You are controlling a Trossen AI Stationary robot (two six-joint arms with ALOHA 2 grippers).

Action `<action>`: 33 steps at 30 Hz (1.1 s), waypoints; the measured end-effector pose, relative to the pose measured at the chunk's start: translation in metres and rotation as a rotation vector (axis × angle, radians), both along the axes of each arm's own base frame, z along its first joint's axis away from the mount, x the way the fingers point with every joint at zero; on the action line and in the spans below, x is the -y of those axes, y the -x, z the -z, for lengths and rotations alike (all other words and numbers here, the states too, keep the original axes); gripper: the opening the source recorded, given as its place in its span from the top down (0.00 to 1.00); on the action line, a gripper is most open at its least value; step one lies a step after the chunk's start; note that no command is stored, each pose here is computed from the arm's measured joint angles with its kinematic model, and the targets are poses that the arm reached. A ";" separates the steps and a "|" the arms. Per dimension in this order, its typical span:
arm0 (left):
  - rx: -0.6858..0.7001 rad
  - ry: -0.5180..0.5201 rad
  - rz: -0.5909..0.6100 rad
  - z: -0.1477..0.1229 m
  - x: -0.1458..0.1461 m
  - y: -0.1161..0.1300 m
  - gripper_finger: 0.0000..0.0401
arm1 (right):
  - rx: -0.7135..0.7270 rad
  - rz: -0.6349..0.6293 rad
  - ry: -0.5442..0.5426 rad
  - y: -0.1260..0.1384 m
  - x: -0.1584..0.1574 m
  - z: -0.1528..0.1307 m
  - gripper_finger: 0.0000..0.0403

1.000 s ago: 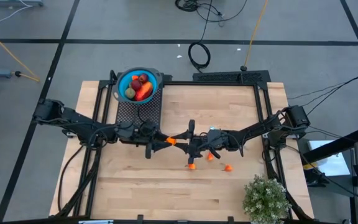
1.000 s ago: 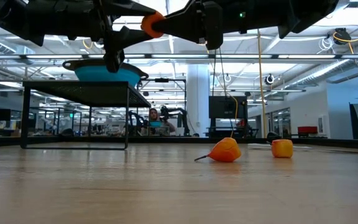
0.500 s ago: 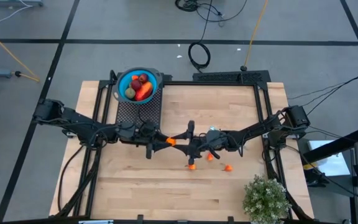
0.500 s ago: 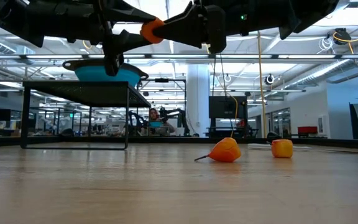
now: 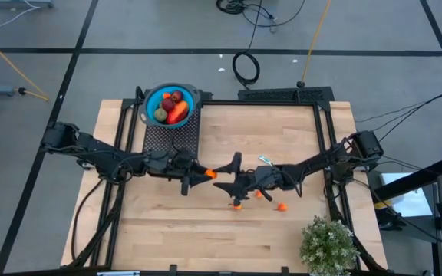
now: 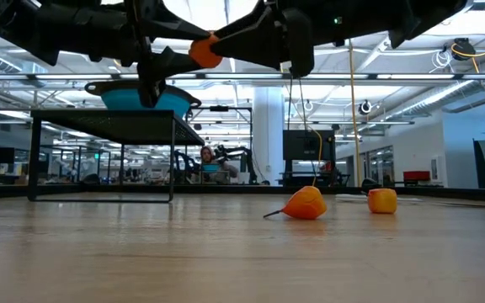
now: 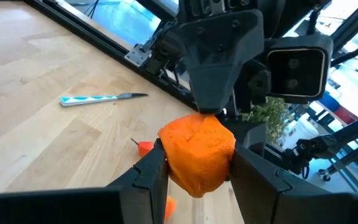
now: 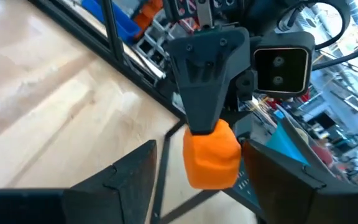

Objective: Pick & Place Fruit
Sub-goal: Put the orange into the blue strainer bowl on the shelf

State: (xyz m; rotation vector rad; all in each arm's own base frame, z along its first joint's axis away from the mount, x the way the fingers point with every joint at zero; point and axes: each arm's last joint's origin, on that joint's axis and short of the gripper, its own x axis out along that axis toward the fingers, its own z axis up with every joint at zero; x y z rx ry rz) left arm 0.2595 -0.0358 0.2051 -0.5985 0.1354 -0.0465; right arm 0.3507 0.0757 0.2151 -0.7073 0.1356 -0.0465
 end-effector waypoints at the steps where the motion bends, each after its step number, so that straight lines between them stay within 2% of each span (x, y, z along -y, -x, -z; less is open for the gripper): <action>1: -0.002 -0.001 0.000 0.000 0.000 0.000 0.65 | -0.002 0.009 0.011 0.001 -0.002 0.000 0.42; 9: -0.010 -0.002 -0.001 0.001 0.000 0.000 0.65 | -0.052 0.021 0.000 0.009 -0.007 -0.006 0.44; 14: -0.012 -0.009 -0.001 0.001 0.000 0.000 0.65 | -0.119 0.113 -0.019 0.019 -0.001 -0.013 0.50; 22: -0.014 -0.013 0.000 0.001 0.000 0.000 0.65 | -0.226 0.130 -0.075 0.043 0.006 -0.025 0.72; 29: -0.013 -0.017 0.003 0.001 0.000 0.000 0.65 | -0.237 0.144 -0.130 0.079 0.015 -0.016 0.96; 33: -0.011 -0.031 0.010 0.001 0.000 0.000 0.65 | -0.212 0.142 -0.185 0.101 0.021 -0.014 0.98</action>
